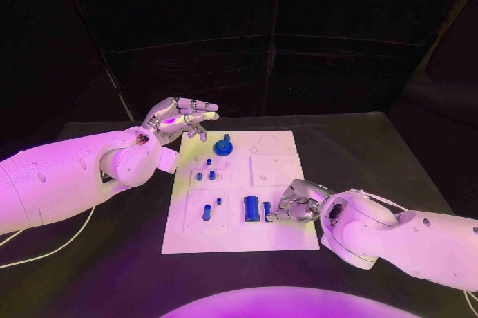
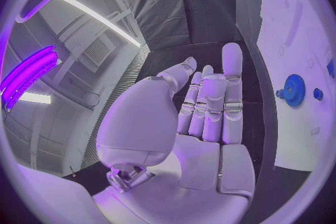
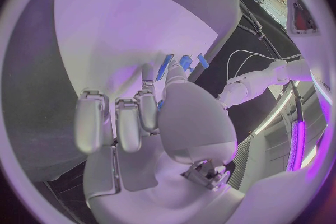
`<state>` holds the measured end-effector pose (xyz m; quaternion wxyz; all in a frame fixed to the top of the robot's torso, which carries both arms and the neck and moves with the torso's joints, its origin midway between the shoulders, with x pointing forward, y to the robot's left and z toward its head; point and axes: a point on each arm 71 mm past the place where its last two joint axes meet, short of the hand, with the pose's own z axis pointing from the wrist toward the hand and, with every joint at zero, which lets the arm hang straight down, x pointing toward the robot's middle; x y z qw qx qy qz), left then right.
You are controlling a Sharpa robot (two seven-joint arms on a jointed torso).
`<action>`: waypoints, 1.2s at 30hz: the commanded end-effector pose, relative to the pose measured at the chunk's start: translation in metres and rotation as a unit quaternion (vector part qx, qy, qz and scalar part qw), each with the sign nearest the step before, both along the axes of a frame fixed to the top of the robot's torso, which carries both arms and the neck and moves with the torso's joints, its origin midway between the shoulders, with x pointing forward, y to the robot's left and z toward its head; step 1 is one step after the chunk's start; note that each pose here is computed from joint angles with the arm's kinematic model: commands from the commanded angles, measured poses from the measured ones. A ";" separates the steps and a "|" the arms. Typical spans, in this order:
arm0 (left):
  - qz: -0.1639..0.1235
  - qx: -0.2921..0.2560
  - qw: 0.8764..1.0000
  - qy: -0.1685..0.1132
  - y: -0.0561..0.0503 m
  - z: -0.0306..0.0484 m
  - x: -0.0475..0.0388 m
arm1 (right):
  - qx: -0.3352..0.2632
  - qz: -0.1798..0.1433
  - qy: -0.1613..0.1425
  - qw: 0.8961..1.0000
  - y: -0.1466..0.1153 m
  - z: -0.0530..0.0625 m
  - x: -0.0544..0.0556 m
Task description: Assemble the parts on the task board
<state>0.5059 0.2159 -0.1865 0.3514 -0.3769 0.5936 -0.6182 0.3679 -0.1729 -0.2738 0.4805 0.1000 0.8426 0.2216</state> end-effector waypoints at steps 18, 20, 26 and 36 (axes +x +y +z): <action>0.002 -0.003 1.000 -0.004 0.003 0.0014 0.0009 | 0.145 0.116 -0.106 0.977 0.009 0.029 -0.010; 0.002 -0.003 1.000 -0.004 0.002 0.0014 0.0009 | 0.147 0.135 -0.122 0.972 0.014 0.030 -0.010; 0.002 -0.003 1.000 -0.005 0.002 0.0015 0.0009 | 0.139 0.174 -0.146 0.964 0.030 0.030 -0.008; 0.004 -0.002 1.000 -0.005 0.003 0.0015 0.0015 | 0.097 0.189 -0.155 0.965 0.061 0.024 -0.002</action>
